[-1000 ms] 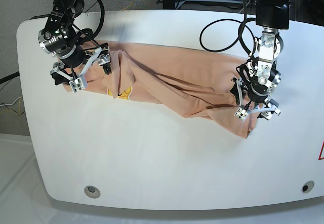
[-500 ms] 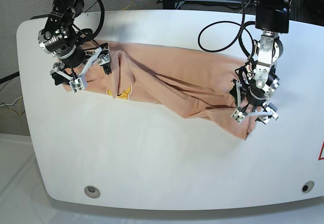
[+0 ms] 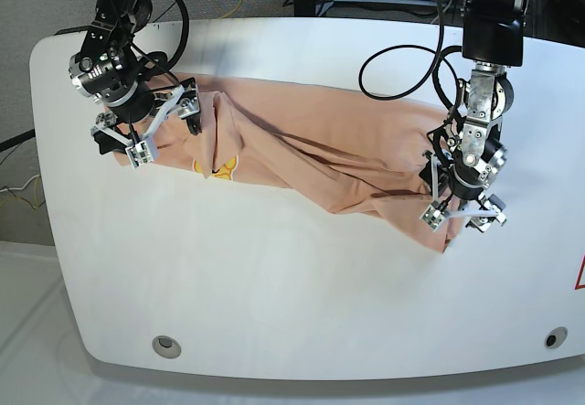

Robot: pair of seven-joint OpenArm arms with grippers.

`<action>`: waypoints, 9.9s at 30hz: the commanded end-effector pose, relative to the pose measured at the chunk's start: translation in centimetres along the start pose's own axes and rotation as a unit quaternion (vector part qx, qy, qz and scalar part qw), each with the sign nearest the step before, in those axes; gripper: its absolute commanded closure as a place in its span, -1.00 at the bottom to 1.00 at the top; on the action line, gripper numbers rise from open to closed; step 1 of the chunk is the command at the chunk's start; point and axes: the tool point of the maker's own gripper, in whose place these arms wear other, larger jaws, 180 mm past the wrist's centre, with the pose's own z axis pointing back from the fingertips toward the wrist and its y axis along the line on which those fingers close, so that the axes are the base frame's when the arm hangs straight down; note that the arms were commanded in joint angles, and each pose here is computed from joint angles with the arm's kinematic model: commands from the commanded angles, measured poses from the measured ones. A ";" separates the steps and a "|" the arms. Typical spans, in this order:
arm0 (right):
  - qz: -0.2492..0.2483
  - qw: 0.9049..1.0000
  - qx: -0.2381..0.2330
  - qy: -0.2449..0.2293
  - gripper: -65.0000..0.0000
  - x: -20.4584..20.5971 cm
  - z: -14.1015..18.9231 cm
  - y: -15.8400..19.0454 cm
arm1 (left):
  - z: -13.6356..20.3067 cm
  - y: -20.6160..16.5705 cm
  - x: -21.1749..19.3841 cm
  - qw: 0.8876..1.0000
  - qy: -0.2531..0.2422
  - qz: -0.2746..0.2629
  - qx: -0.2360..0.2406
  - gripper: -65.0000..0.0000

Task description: Fold the T-shirt properly

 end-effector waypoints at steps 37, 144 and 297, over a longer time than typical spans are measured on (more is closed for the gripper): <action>0.004 1.000 -0.002 -0.020 -1.00 1.1 0.3 -0.2 | 3.2 5.8 3.8 0.989 -0.086 0.111 0.043 -0.40; 0.010 1.000 0.017 -0.002 -1.00 -0.1 -0.1 1.0 | -2.0 0.6 3.7 0.825 -0.121 0.516 -0.199 -0.40; 0.008 1.000 0.022 0.006 -1.00 -0.9 0.0 1.4 | -3.1 1.1 3.2 0.845 -0.119 0.500 -0.147 0.81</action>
